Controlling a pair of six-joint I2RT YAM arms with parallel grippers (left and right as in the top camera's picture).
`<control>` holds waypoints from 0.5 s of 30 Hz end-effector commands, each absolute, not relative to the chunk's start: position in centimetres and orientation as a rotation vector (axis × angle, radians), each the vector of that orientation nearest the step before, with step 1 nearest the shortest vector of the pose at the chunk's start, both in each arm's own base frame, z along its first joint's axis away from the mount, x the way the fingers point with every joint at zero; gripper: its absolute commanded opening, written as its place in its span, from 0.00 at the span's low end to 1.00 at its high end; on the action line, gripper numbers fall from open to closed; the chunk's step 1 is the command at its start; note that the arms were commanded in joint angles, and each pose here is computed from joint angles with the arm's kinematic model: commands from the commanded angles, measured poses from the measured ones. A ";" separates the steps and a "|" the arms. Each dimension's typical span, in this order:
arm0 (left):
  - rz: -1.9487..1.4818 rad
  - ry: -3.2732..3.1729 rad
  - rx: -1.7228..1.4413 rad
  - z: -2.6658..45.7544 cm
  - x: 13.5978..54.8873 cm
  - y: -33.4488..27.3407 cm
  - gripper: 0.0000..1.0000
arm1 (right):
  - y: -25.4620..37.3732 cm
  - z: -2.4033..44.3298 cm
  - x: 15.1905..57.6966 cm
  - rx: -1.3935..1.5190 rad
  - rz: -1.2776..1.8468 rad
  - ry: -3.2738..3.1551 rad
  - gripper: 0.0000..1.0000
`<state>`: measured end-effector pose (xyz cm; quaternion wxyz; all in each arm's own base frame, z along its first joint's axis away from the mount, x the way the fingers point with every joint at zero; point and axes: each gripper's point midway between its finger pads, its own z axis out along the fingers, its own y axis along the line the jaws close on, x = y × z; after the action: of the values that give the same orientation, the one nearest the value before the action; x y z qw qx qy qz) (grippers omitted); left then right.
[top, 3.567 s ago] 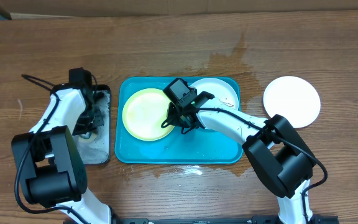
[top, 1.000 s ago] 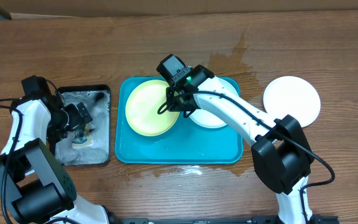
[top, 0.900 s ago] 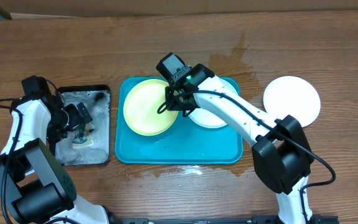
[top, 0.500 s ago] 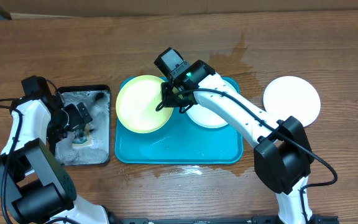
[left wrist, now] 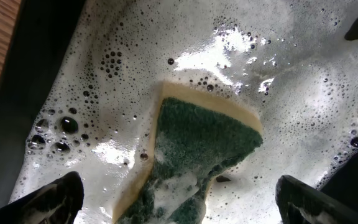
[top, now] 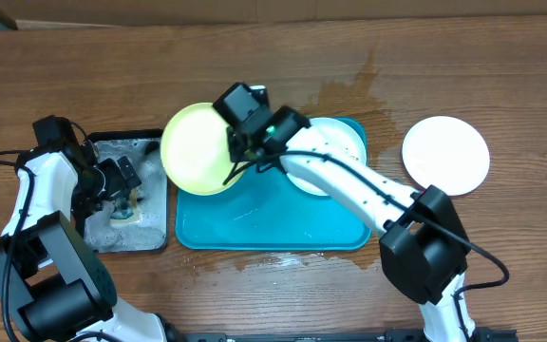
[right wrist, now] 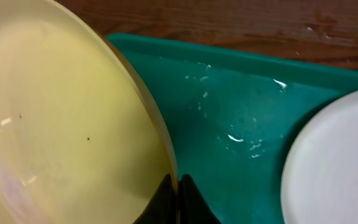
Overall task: Clean dirty plates on tray and stack at the side
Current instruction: 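Lift the yellow plate off the tray with the right gripper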
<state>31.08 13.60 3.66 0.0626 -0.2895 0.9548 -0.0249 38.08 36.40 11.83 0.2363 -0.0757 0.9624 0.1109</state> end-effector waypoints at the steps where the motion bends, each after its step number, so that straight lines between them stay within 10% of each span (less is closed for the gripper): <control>1: -0.081 2.864 -0.832 4.6 31.6 13.6 1.00 | 38.2 13.5 38.5 -0.222 0.308 2.550 0.04; 15: -0.081 2.864 -0.832 4.6 31.6 13.6 1.00 | 42.4 13.9 38.5 -0.250 0.380 2.428 0.04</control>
<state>31.08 13.60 3.66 0.0626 -0.2897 0.9547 -0.0249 37.87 41.41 14.01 0.3170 -0.0951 0.9326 0.1437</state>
